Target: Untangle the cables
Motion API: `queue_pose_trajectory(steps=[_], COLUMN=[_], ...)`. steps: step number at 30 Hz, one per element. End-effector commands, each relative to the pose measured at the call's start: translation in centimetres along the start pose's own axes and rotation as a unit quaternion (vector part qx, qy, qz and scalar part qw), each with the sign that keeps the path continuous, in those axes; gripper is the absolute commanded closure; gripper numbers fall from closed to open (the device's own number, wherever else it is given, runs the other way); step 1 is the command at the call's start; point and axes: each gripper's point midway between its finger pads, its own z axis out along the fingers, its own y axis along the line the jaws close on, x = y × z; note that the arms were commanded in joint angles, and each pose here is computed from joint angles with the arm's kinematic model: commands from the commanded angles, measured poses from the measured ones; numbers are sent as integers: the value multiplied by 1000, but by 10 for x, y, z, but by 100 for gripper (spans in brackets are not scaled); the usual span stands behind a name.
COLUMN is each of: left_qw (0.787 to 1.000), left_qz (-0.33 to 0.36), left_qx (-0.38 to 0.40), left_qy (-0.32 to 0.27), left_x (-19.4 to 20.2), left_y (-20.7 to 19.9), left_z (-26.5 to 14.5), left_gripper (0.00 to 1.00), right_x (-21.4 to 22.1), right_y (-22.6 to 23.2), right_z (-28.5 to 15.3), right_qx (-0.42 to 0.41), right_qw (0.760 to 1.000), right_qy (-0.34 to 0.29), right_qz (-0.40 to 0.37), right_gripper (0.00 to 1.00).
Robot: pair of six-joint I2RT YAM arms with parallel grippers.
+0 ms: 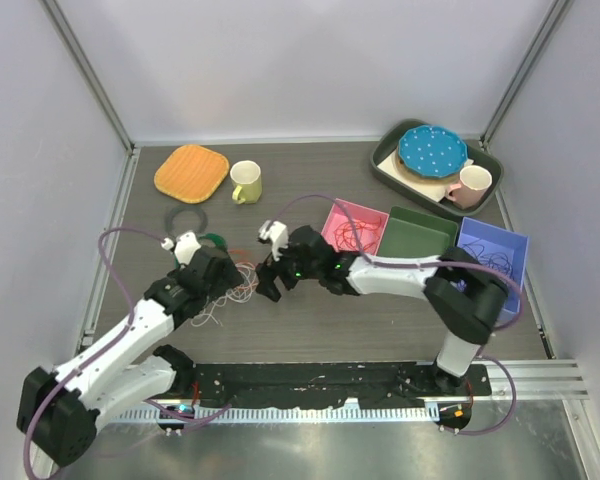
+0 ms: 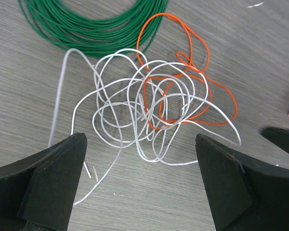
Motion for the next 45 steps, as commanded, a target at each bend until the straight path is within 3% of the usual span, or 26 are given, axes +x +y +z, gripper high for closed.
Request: queue_pose_trajectory(steps=[1,3,5,6,7,8,9,16,23,26,27,31,36,39,40,45], left_qw=[999,998,997,997,997,997,997,996,994,984,973,916,884,898,903,948], left_qz=[-42,-50,-55,-57,-58,-56,-55,-33,-22,2,17,75,126,134,138,143], left_qx=[-3,9,9,12,10,7,7,70,108,177,224,384,441,412,398,282], left_qy=[-35,-42,-45,-48,-52,-52,-51,-39,-8,25,59,85,85,77,80,40], left_x=[-8,-11,-11,-13,-14,-14,-14,-11,0,9,22,40,63,66,69,51], left_y=[16,17,20,19,20,22,21,-6,-33,-63,-77,-127,-153,-160,-159,-142], left_z=[-11,-17,-19,-21,-21,-21,-22,-16,-4,-7,-15,-46,-61,-47,-41,-2], left_gripper=[0,0,0,0,0,0,0,0,0,0,0,0,0,2,7,15], right_x=[-54,-41,-47,-49,-55,-59,-68,-127,-106,-95,-95,-90,-90,-90,-91,-95], right_y=[12,9,11,10,11,11,6,-17,-24,-19,-18,-17,-16,-12,-9,-8], right_z=[36,54,60,61,58,54,48,-55,-111,-118,-120,-121,-121,-122,-123,-142], right_qx=[-38,-41,-43,-37,-34,-27,-6,121,166,155,153,151,146,136,128,130], right_qw=[995,996,997,998,998,998,998,972,958,960,960,961,962,963,963,957], right_qy=[-55,-34,-41,-42,-48,-53,-65,-181,-177,-173,-174,-171,-171,-175,-179,-200], right_qz=[-77,-69,-49,-38,-29,-12,-6,89,151,158,158,155,152,157,159,166], right_gripper=[12,15,32,48,82,95,99,99,99,99,99,99,99,99,99,99])
